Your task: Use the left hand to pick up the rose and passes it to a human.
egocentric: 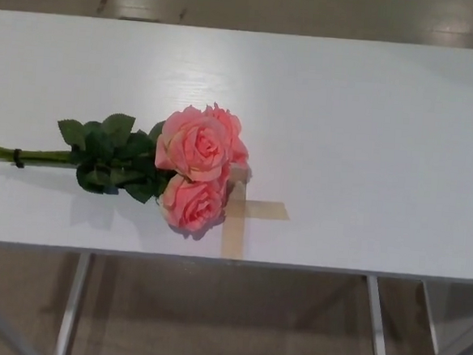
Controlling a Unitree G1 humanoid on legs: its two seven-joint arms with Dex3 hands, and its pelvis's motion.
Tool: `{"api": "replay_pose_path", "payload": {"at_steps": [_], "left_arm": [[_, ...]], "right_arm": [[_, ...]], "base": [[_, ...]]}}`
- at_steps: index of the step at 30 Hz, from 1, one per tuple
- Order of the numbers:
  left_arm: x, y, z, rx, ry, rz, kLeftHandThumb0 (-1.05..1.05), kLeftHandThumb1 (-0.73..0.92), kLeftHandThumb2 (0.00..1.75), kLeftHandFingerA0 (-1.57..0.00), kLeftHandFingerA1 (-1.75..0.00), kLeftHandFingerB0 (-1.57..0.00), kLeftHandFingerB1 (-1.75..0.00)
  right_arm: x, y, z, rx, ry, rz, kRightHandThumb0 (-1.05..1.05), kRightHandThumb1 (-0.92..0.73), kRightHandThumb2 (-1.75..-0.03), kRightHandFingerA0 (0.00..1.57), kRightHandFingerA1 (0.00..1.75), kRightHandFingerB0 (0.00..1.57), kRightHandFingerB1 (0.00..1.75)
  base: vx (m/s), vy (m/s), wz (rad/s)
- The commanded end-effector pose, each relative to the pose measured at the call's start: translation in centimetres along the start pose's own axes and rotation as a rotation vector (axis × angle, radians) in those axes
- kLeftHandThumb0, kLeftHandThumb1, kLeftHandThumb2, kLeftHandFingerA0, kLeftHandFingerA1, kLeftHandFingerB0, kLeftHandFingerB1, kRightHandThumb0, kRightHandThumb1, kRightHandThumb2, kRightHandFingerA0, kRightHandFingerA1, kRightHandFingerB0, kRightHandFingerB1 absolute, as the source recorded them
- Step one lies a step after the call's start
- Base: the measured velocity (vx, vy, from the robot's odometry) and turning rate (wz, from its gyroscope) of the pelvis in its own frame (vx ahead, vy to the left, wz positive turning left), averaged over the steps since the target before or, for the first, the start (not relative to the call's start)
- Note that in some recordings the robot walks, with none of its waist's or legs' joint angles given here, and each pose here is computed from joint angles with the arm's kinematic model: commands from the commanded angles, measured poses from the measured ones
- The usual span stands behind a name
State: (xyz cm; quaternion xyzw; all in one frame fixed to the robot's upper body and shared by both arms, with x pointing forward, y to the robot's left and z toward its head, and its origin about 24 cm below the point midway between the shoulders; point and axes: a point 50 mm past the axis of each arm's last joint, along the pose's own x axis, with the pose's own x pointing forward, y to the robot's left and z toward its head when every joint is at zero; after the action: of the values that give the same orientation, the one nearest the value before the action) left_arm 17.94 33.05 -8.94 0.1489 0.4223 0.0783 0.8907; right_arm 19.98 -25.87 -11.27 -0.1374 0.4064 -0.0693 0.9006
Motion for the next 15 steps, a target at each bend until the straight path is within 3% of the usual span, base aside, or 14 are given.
{"api": "replay_pose_path", "payload": {"at_steps": [1,2,3,4,6,10,11,14,15], "left_arm": [[-0.2,0.2,0.5,0.013,-0.06,-0.069,-0.2,0.39,0.85,-0.52,-0.63,-0.17,-0.47],[-0.3,0.3,0.9,0.027,-0.098,-0.095,-0.32,0.54,0.58,-0.59,-0.43,-0.29,-0.33],[-0.4,0.4,1.1,0.044,-0.116,-0.109,-0.28,0.54,0.56,-0.57,-0.41,-0.28,-0.32],[-0.5,0.5,1.3,0.062,-0.131,-0.12,-0.21,0.38,0.84,-0.44,-0.59,-0.14,-0.46],[-0.9,0.8,1.4,0.084,-0.175,-0.157,-0.22,0.38,0.83,-0.36,-0.57,-0.11,-0.45],[-2.3,2.2,1.7,0.08,-0.281,-0.193,-0.22,0.37,0.82,-0.34,-0.56,-0.12,-0.45],[-3.1,2.6,1.8,0.075,-0.328,-0.197,-0.28,0.52,0.56,-0.43,-0.38,-0.25,-0.31],[-5.3,3.3,1.8,0.076,-0.428,-0.2,-0.26,0.52,0.55,-0.43,-0.38,-0.26,-0.31],[-6.4,3.6,1.7,0.084,-0.47,-0.196,-0.2,0.36,0.81,-0.36,-0.56,-0.14,-0.46]], "right_arm": [[-0.2,-0.1,-0.6,0.012,0.011,-0.015,-0.57,-0.64,-0.94,0.5,0.56,0.28,0.47],[-0.2,0.1,-0.7,0.015,0.013,-0.012,-0.57,-0.64,-0.94,0.5,0.56,0.28,0.47],[-0.2,0.1,-0.8,0.015,0.015,-0.013,-0.57,-0.64,-0.94,0.5,0.56,0.28,0.47],[-0.2,0.1,-0.9,0.017,0.015,-0.013,-0.57,-0.64,-0.94,0.5,0.56,0.28,0.47],[-0.3,-0.1,-1.1,0.023,0.017,-0.015,-0.57,-0.64,-0.94,0.5,0.56,0.28,0.47],[-0.3,-0.1,-1.1,0.016,0.019,-0.015,-0.57,-0.64,-0.94,0.5,0.56,0.28,0.47],[-0.3,-0.1,-1.0,0.012,0.02,-0.014,-0.57,-0.64,-0.94,0.5,0.56,0.28,0.47],[-0.2,0.0,-0.9,0.005,0.02,-0.012,-0.57,-0.64,-0.94,0.5,0.56,0.28,0.47],[-0.2,0.0,-0.9,0.007,0.022,-0.013,-0.57,-0.64,-0.94,0.5,0.56,0.29,0.47]], "base": [[0.0,0.0,0.0],[0.0,0.0,0.0],[0.0,0.0,0.0],[0.0,0.0,0.0],[0.0,0.0,0.0],[0.0,0.0,0.0],[0.0,0.0,0.0],[0.0,0.0,0.0],[0.0,0.0,0.0]]}}
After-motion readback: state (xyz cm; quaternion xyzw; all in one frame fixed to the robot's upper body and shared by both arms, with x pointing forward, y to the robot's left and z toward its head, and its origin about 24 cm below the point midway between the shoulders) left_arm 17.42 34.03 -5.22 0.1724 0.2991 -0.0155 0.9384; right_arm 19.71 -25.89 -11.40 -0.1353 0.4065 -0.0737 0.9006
